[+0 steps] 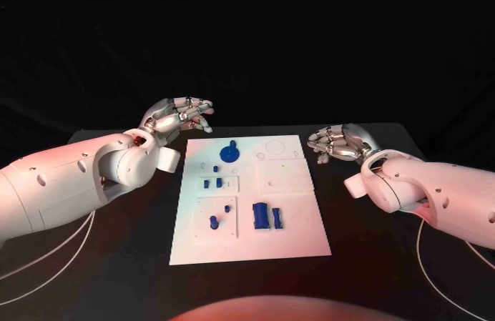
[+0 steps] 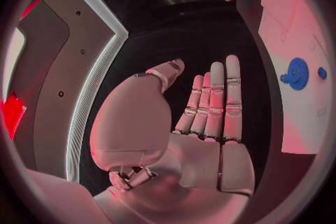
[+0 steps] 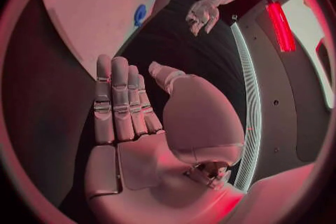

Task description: Assemble the parts on the task board

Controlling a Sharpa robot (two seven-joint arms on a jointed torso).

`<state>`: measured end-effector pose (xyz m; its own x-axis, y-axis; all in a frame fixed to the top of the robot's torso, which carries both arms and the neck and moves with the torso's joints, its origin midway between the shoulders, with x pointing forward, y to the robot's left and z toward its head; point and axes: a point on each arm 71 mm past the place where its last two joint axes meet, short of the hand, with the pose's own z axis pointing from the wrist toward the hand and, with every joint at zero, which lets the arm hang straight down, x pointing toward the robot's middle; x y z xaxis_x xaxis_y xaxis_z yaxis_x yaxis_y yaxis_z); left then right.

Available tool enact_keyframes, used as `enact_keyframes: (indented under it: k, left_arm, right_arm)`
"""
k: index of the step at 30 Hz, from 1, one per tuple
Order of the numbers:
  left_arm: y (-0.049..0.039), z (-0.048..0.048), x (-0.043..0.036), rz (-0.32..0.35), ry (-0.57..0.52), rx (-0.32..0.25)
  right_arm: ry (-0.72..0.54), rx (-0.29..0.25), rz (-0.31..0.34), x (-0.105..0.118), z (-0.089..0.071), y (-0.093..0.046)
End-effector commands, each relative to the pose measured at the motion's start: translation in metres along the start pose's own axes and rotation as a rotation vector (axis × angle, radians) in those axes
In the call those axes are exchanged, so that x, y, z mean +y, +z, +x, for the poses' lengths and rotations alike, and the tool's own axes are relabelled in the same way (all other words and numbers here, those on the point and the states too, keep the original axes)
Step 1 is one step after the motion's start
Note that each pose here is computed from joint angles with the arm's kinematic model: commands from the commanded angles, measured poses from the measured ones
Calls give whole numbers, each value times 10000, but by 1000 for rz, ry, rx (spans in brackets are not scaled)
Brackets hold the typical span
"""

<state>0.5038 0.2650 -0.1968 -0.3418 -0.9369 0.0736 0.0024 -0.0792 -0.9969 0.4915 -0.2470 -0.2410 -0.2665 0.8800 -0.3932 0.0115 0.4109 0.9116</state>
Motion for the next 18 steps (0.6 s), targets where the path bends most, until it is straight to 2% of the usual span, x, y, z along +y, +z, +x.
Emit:
enact_keyframes:
  k: [1,6,11,12,18]
  left_arm:
    - [47,-61,27,48,-58,-39]
    - [127,-171,170,58,-85,-110]
    - [179,-239,281,63,-93,-163]
    - [171,-208,293,12,-52,-124]
    - [161,-138,304,10,-44,-139]
  right_arm:
    - [246,-22,-43,-2,-69,117]
    - [302,-35,-63,-33,-130,298]
    - [329,-42,-70,-61,-164,409]
    - [233,-75,-26,-87,-171,388]
    - [255,-92,-36,-50,-95,346]
